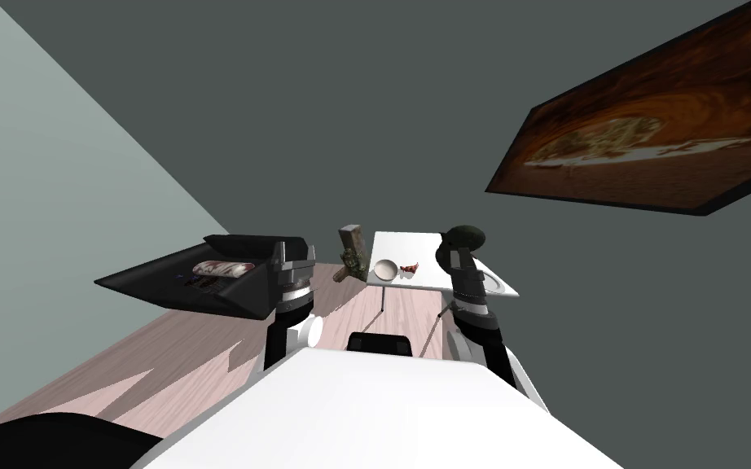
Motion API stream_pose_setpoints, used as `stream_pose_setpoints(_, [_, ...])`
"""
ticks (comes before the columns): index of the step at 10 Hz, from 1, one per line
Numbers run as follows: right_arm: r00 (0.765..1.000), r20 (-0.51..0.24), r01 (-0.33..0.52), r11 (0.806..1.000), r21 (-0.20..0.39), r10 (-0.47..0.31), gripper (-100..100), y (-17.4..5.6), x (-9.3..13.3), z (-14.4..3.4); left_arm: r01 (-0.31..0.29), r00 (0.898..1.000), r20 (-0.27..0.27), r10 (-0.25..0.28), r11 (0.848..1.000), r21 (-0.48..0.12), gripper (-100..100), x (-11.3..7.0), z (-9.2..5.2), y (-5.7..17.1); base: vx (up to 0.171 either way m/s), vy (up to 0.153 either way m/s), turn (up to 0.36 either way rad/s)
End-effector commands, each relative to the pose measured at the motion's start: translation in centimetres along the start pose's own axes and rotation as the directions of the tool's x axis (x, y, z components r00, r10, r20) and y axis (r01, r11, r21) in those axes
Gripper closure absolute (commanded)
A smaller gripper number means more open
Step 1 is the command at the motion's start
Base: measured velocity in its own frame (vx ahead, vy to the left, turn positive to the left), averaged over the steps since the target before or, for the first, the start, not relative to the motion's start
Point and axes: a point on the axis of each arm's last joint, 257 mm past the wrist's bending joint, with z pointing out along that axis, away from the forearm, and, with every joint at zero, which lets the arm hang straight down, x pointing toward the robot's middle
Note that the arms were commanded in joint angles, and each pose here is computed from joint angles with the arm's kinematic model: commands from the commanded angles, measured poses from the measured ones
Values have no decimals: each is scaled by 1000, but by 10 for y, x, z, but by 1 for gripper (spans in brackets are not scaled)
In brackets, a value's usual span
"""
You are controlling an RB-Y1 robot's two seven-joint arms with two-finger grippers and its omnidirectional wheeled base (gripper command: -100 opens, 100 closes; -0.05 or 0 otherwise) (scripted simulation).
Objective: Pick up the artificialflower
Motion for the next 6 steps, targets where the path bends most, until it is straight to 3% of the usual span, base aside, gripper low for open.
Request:
stream_pose_setpoints(1, [999, -33, 15, 1000, -3, -15, -100, -1, 6, -1, 0, 1000, 0, 0, 1000, 0, 0, 0, 0, 0, 2, 9, 9])
stream_pose_setpoints(6, [975, -200, 93, 996, -12, -94, -100, -13, 37, -15, 0, 1000, 0, 0, 1000, 0, 0, 0, 0, 0, 5, 33, 19])
